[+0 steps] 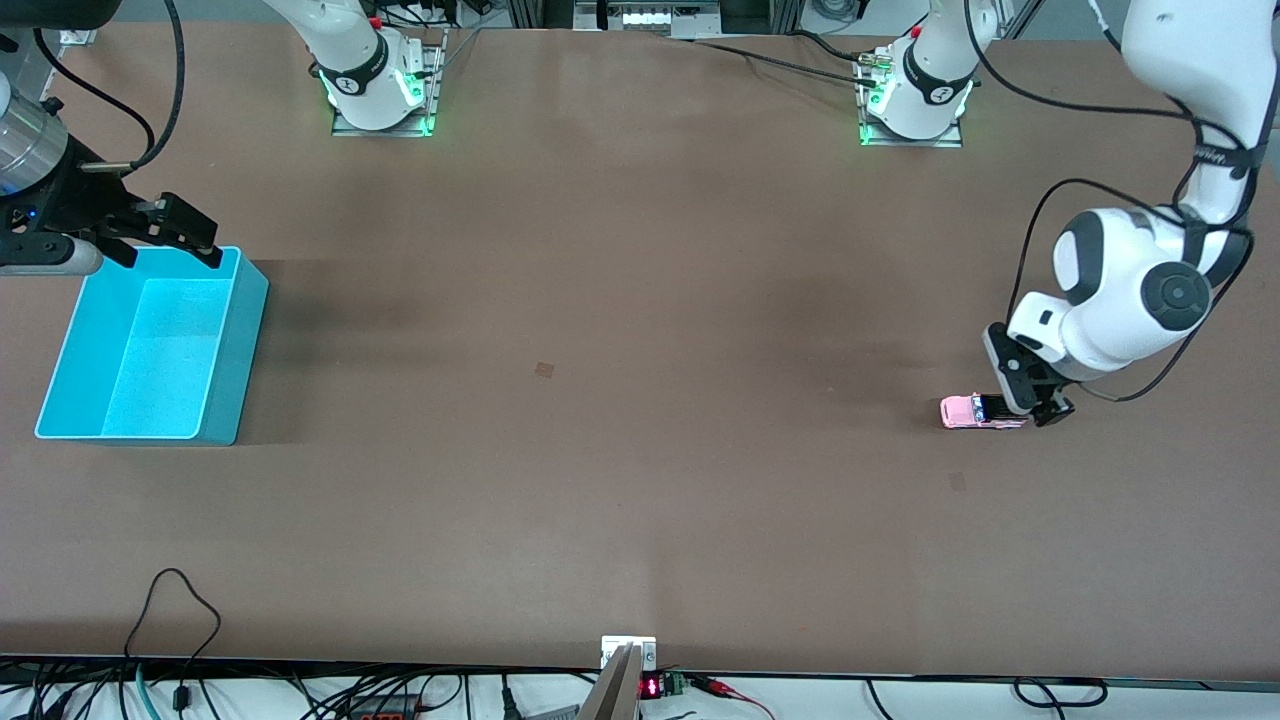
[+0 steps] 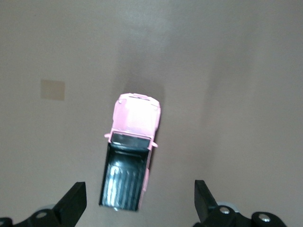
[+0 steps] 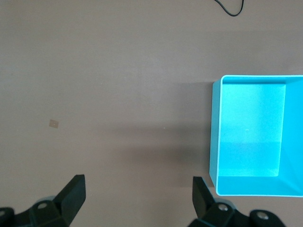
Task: Wind and store pink jeep toy
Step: 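Lower the left gripper over the pink jeep and close on it, then drag the pink jeep backward along the table with the left gripper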
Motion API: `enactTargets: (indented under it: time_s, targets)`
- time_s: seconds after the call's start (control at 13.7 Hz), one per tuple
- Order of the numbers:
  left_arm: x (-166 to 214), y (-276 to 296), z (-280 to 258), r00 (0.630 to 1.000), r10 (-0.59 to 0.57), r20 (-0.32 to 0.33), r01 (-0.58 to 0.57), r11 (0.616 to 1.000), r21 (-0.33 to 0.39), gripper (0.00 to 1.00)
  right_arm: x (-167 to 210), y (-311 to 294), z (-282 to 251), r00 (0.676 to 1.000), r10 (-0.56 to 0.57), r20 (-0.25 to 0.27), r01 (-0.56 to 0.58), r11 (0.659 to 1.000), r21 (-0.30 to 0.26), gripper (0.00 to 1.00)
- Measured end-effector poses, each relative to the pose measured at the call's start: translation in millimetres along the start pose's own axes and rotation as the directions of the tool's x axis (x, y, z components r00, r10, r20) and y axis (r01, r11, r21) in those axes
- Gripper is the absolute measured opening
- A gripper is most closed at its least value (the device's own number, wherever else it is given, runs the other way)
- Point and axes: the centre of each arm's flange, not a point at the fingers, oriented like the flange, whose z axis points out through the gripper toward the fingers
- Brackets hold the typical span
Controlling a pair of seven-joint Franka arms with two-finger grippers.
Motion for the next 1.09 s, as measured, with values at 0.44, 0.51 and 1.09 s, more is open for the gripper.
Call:
enactTargets:
  time_s: [0.44, 0.51, 1.09]
  targets:
    - [2, -8, 24, 0.998, 0.057, -0.003, -0.057, 0.998, -0.001, 1.0, 0, 0, 0, 1.0, 0.0, 0.0, 0.0, 1.0, 0.0, 1.0]
    - [2, -11, 27, 0.997, 0.075, -0.004, -0.075, 0.997, 0.003, 1.0, 0, 0, 0, 1.0, 0.0, 0.0, 0.0, 1.0, 0.0, 1.0]
    - [-3, -19, 43, 0.99, 0.137, -0.005, -0.137, 0.991, 0.002, 0.51, 0, 0, 0, 1.0, 0.0, 0.0, 0.0, 1.0, 0.0, 1.0]
